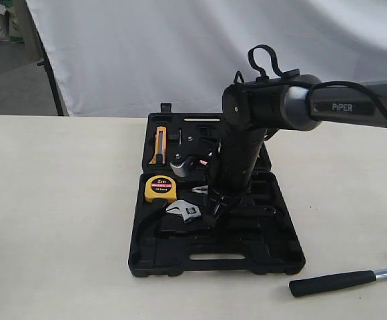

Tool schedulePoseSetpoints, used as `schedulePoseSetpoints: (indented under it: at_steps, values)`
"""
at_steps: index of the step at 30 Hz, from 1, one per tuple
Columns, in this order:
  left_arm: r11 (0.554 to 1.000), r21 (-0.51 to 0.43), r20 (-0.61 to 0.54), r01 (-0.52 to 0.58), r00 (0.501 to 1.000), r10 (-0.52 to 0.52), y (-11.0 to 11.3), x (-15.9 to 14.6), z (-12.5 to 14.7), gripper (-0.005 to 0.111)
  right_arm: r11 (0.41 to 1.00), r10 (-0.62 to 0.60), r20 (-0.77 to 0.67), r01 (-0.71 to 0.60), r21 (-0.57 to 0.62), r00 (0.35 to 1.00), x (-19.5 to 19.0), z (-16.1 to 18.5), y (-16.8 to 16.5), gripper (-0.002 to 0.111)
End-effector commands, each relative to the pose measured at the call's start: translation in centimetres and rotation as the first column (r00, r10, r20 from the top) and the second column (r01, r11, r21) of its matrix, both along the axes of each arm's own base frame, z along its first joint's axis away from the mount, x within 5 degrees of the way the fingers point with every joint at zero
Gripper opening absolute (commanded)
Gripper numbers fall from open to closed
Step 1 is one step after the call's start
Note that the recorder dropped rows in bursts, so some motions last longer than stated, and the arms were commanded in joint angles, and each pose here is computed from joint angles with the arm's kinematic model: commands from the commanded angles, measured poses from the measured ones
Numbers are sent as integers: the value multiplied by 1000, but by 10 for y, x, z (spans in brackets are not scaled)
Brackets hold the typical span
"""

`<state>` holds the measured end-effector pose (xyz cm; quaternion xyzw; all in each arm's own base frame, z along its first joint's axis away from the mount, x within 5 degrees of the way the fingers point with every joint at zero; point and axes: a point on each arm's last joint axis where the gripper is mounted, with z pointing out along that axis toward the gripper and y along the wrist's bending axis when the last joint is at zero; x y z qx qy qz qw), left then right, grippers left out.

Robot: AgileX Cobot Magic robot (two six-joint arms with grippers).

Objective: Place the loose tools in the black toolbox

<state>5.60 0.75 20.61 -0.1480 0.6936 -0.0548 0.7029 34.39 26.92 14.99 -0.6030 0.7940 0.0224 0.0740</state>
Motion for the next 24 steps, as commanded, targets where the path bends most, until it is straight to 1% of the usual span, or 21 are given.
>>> schedulePoseSetpoints:
  at_steps: [1, 9, 16, 18, 22, 24]
  values:
    - [1000, 1, 13, -26, 1000, 26, 1, -1, 2, 1, 1000, -9, 1, 9, -19, 1000, 5, -8, -4, 0]
    - [1000, 1, 13, -26, 1000, 26, 1, -1, 2, 1, 999, -19, 12, 20, -28, 1000, 5, -2, -7, 0]
    - [1000, 1, 13, -26, 1000, 26, 1, -1, 2, 1, 997, -68, 41, 69, -21, 997, 6, 10, -9, 0]
    - [1000, 1, 13, -26, 1000, 26, 1, -1, 2, 1, 997, -68, 38, 69, -23, 997, 6, 8, -9, 0]
    - [1000, 1, 13, -26, 1000, 26, 1, -1, 2, 1, 996, -64, -6, 63, -64, 998, 6, -12, -9, 0]
    - [1000, 1, 13, -26, 1000, 26, 1, -1, 2, 1, 991, -54, -40, 48, -121, 998, 5, -27, -12, 0]
